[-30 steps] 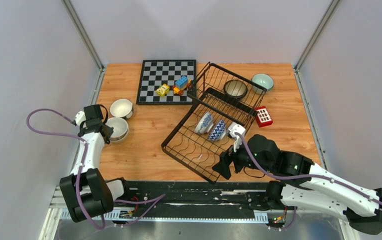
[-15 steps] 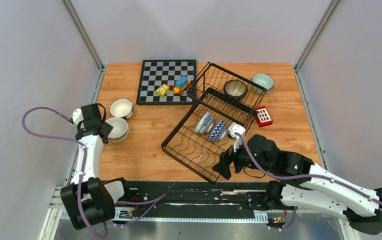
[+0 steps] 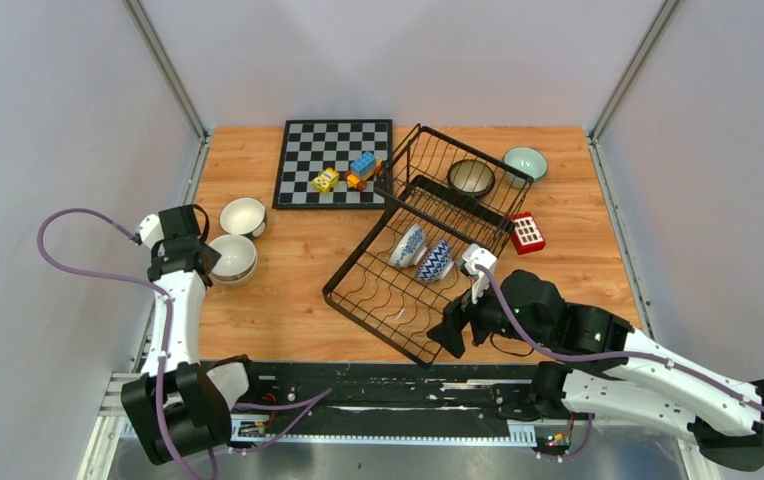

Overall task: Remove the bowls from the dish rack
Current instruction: Place the bowl with the bowl, then pick up the bowl from the dish rack.

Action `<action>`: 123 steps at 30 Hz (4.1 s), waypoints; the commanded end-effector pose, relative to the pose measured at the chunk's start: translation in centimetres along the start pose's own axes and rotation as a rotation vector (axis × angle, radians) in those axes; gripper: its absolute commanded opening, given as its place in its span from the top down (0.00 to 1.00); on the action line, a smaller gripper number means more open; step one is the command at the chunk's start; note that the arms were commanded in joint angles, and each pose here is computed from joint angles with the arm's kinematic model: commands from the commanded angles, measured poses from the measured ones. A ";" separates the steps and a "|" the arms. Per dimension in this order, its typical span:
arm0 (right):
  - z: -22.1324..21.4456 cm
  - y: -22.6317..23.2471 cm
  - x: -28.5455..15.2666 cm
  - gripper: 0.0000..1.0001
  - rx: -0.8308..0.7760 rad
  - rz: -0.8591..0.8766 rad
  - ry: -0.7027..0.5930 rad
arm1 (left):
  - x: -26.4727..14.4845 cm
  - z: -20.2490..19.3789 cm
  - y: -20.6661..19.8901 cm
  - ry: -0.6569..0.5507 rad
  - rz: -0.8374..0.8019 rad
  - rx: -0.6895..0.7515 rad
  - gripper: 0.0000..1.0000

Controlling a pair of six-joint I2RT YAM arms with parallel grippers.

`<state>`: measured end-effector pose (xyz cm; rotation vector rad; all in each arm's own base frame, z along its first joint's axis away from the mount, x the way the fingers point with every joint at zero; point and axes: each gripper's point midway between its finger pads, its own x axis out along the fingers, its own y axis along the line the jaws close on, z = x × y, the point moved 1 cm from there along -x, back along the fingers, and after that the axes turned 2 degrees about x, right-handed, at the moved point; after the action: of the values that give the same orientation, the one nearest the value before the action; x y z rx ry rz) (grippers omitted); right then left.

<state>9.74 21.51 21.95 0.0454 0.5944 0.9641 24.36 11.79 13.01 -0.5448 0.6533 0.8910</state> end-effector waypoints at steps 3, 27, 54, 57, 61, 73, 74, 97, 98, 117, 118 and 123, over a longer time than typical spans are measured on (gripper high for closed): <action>-0.6 -0.8 -0.1 0.11 -0.007 -0.035 0.010 | 0.7 -0.4 -0.4 0.015 -0.018 0.013 0.52; -1.0 -1.0 0.0 0.11 -0.007 -0.045 0.018 | 2.6 -1.6 -0.3 0.042 0.003 0.027 0.90; -1.2 -0.8 0.7 0.11 -0.003 -0.038 0.041 | 1.6 -1.6 -2.7 -0.037 -0.200 -0.093 1.00; -1.2 -0.8 0.7 0.11 -0.003 -0.039 0.041 | 1.7 -1.7 -2.9 -0.032 -0.210 -0.108 1.00; -1.3 -0.9 0.7 0.11 -0.002 -0.039 0.042 | 1.8 -2.3 -3.0 -0.016 -0.218 -0.116 1.00; -1.2 -0.8 0.7 0.11 -0.001 -0.036 0.042 | 1.1 -2.2 -2.5 -0.019 -0.211 -0.093 0.81; -1.1 -0.8 0.7 0.11 0.000 -0.038 0.040 | 1.0 -2.0 -2.5 -0.024 -0.212 -0.090 0.77; 0.7 -3.3 -1.1 0.10 -0.080 -0.189 -0.006 | -13.0 2.2 -12.6 -0.299 -0.566 0.208 0.13; 0.8 -3.6 -1.2 0.10 -0.081 -0.208 -0.005 | -13.9 1.7 -13.5 -0.292 -0.603 0.250 0.13; -3.6 -10.6 -0.1 0.09 0.213 -0.534 -0.253 | -29.5 -19.0 -19.3 0.072 -1.752 0.769 0.18; -3.7 -10.6 -0.1 0.09 0.222 -0.531 -0.263 | -30.1 -19.4 -19.4 0.060 -1.775 0.788 0.18; -4.6 -10.8 0.0 0.12 0.260 -0.511 -0.289 | -31.2 -22.5 -21.4 0.055 -1.850 0.810 0.20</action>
<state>15.29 14.54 15.31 0.1820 0.4501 0.4126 21.14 -27.75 21.34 -0.2216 0.4051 -0.9853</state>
